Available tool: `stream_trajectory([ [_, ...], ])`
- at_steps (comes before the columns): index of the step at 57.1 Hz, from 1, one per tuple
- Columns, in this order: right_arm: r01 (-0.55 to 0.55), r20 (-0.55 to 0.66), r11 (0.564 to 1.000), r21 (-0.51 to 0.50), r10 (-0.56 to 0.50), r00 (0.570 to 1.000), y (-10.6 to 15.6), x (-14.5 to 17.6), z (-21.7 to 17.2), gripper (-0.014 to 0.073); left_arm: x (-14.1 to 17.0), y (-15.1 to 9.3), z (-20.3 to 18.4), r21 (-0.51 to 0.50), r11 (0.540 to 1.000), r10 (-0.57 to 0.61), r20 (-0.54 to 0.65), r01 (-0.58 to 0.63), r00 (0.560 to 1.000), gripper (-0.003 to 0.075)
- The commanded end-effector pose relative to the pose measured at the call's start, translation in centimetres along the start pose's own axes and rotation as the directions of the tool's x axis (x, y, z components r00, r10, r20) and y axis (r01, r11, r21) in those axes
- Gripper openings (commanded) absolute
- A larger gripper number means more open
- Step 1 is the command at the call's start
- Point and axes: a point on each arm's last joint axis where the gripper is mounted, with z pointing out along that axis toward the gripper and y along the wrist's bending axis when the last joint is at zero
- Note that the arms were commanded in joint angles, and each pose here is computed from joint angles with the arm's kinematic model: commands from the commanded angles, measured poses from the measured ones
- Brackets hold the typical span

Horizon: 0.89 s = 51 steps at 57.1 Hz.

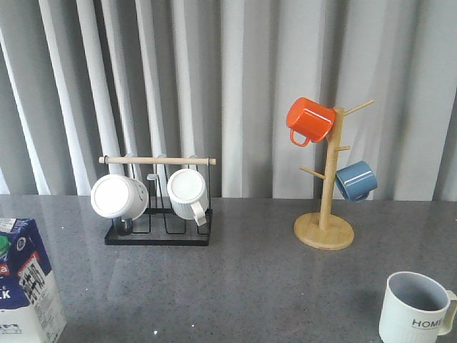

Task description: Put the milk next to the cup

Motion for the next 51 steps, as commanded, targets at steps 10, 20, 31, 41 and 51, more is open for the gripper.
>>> stream_trajectory([
  [10, 0.219, 0.044, 0.975, 0.023, -0.220, 0.974, -0.1, -0.4, 0.2, -0.0009, -1.3, 0.0, -0.2, 0.005, 1.000, -0.009, 0.099, 0.009, 0.995, -0.0006],
  [20, 0.212, 0.044, 0.977, 0.022, -0.213, 0.976, -0.1, -0.4, 0.2, -0.0009, -1.3, 0.0, -0.2, 0.005, 1.000, -0.009, 0.099, 0.009, 0.995, -0.0006],
  [31, 0.223, 0.061, 0.974, 0.027, -0.225, 0.973, -0.1, -0.5, 0.1, -0.0009, -1.9, -0.1, -0.3, 0.003, 1.000, 0.016, 0.167, -0.017, 0.986, -0.0006],
  [41, -0.060, 0.386, 0.998, 0.025, 0.046, 0.921, -0.4, -4.0, -0.6, -0.0009, -4.7, -0.1, -0.8, 0.000, 1.000, 0.022, 0.298, -0.023, 0.954, -0.0006],
  [51, -0.158, 0.457, 0.985, 0.066, 0.111, 0.882, -1.3, -8.8, -0.6, -0.0009, -9.1, -0.2, 0.6, -0.015, 0.997, 0.074, 0.272, -0.073, 0.959, -0.0006],
])
